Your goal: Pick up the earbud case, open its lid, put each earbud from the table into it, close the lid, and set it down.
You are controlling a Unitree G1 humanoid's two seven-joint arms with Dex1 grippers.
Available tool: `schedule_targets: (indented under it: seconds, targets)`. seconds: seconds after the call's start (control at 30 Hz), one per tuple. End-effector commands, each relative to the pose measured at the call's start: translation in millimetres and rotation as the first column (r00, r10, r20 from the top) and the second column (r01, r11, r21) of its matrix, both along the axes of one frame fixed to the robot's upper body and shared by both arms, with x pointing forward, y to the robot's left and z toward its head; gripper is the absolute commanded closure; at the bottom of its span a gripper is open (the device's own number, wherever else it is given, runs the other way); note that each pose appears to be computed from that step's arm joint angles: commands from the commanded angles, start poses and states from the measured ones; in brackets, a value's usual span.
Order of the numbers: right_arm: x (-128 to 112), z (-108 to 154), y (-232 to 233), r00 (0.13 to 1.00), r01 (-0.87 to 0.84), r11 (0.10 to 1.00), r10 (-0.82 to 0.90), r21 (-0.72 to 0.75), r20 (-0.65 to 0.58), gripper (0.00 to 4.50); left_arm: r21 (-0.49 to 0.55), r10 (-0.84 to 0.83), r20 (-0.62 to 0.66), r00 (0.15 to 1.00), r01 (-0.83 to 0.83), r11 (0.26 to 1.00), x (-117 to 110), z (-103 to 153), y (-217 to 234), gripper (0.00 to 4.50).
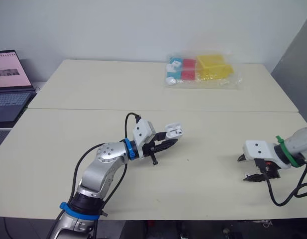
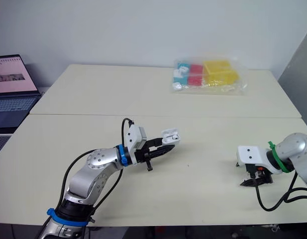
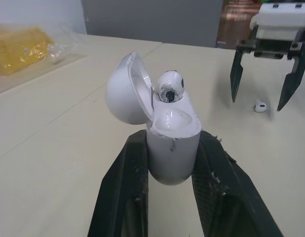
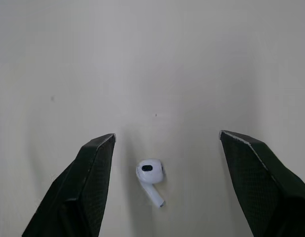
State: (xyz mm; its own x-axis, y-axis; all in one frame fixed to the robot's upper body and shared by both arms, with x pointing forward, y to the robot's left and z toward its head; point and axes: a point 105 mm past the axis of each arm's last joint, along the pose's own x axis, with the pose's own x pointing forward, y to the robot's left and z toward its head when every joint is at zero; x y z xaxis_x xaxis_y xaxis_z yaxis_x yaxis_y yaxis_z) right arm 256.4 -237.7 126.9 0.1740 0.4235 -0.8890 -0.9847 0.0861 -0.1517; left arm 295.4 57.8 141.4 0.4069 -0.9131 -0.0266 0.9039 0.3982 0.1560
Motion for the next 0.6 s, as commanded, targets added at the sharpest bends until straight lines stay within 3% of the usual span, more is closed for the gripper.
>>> schedule_targets:
  seconds: [0.03,0.17,0.27,0.6]
  targets:
    - [-5,14,2,0.998,0.065,0.998,-0.065,0.013,0.007,0.95,-0.026,-0.023,0.042,0.999,0.024,0.999,-6,11,-7,3.69]
    - [-13,6,-9,0.987,0.158,0.978,-0.159,-0.136,0.008,0.95,-0.032,-0.032,0.038,0.999,0.033,0.999,-9,9,-10,3.69]
    - [-14,-1,-12,0.992,0.125,0.968,-0.121,-0.219,0.031,0.95,-0.035,-0.033,0.038,0.999,0.034,0.999,-9,9,-13,3.69]
    - [-3,-12,0,0.995,0.087,0.967,-0.071,-0.241,0.076,0.95,-0.041,-0.031,0.039,0.999,0.033,0.999,-9,8,-16,3.69]
